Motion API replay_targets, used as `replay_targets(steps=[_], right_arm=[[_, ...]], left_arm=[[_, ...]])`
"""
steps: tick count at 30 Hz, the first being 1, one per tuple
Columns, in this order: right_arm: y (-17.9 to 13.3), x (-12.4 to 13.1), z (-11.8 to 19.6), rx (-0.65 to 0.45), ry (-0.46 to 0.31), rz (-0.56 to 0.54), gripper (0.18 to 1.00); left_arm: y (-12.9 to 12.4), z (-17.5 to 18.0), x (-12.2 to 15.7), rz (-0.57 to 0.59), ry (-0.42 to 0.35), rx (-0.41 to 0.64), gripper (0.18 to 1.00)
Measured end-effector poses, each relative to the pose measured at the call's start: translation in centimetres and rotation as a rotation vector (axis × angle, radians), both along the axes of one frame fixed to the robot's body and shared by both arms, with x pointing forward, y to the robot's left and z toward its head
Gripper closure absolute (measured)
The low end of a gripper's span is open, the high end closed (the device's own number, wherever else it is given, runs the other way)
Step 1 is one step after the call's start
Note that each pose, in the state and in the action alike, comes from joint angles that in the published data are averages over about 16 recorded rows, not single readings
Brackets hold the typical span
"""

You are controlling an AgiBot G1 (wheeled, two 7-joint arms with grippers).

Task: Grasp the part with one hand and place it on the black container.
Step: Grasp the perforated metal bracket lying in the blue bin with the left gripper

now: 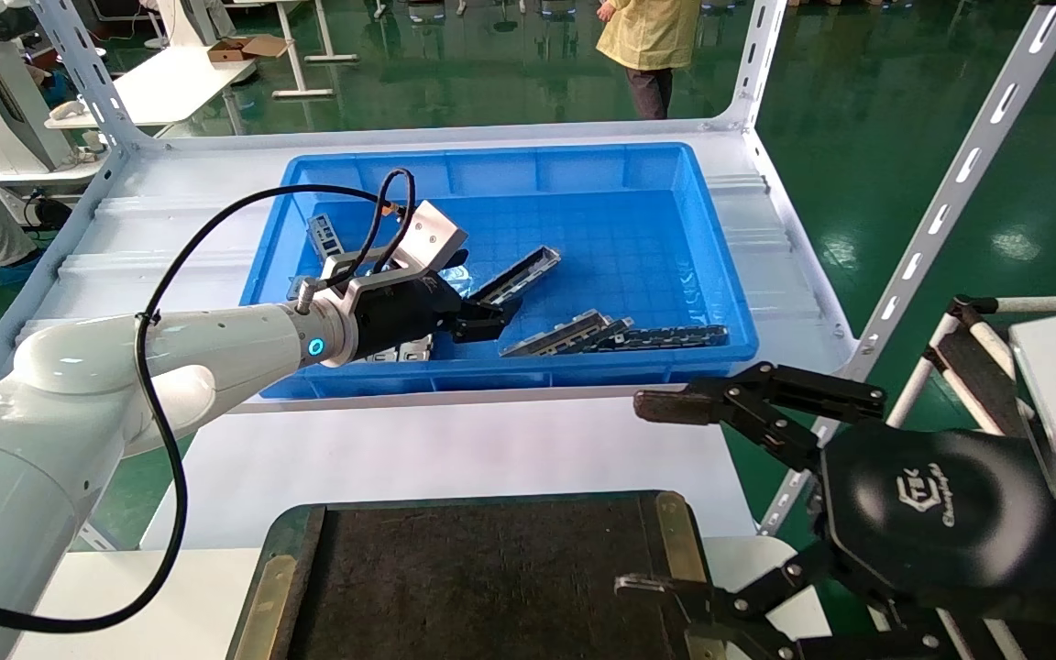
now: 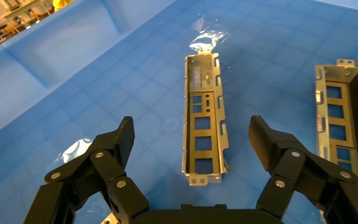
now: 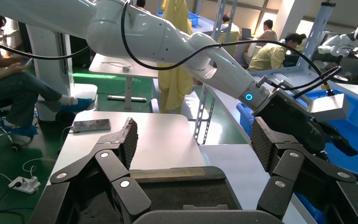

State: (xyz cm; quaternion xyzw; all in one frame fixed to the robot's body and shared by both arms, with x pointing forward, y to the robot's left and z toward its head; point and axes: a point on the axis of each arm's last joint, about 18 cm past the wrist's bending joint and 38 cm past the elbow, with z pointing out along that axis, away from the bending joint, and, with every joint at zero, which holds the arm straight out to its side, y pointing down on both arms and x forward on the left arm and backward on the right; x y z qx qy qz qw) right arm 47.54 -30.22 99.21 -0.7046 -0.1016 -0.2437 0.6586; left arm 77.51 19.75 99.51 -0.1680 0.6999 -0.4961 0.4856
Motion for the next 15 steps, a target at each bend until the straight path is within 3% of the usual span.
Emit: replay_targets(steps=[7, 15], right_arm=[[0.0, 0.0, 0.0, 0.0, 0.0, 0.0, 0.375], [0.0, 0.0, 0.0, 0.0, 0.0, 0.0, 0.542]], left_arm=[[0.12, -0.46, 0.23, 0.02, 0.011, -0.009, 0.353], [0.21, -0.99, 0.42, 0.037, 0.024, -0.017, 0.529]])
